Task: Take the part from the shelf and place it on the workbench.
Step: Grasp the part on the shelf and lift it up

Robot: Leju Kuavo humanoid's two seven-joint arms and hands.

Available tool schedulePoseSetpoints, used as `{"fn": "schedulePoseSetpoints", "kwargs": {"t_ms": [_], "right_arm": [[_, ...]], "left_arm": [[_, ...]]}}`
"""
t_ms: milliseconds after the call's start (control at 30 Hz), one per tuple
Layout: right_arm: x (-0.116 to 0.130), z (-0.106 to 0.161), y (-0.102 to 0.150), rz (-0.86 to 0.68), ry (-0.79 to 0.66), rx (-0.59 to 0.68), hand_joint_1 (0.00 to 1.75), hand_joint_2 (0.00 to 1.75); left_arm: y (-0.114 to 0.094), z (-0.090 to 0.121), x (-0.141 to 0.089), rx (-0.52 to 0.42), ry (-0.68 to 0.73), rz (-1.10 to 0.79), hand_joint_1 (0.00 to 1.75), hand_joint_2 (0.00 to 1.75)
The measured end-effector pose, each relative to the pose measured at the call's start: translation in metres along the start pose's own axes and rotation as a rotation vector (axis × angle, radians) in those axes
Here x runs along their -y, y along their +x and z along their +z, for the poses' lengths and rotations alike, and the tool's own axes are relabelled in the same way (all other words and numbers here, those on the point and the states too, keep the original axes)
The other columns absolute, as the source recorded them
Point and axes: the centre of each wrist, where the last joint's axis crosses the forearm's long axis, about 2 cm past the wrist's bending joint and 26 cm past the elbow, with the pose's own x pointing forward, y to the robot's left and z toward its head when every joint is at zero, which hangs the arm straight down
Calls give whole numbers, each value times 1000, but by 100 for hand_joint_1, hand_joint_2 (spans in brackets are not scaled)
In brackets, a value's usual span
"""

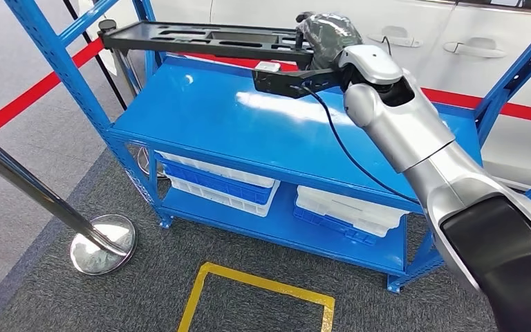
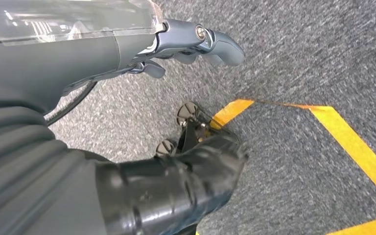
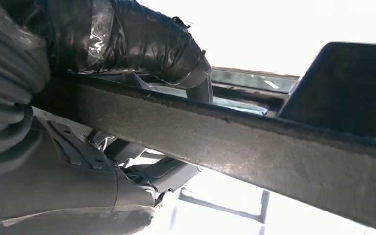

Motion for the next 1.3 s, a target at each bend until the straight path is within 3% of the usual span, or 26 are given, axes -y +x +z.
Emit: {"fn": "schedulePoseSetpoints", "kwargs": {"t_ms": [367,667,1300], "right_arm": [[9,4,-14,-22,-46,-24,175,175],[9,9,-18,-40,-55,28,175,175],[13,19,-26,35,-59,55,175,175]], "left_arm": [[0,0,0,7,7,0,0,175],[1,0,0,11,12,-12,0,175],[1,0,0,23,16,-38,0,175]]}}
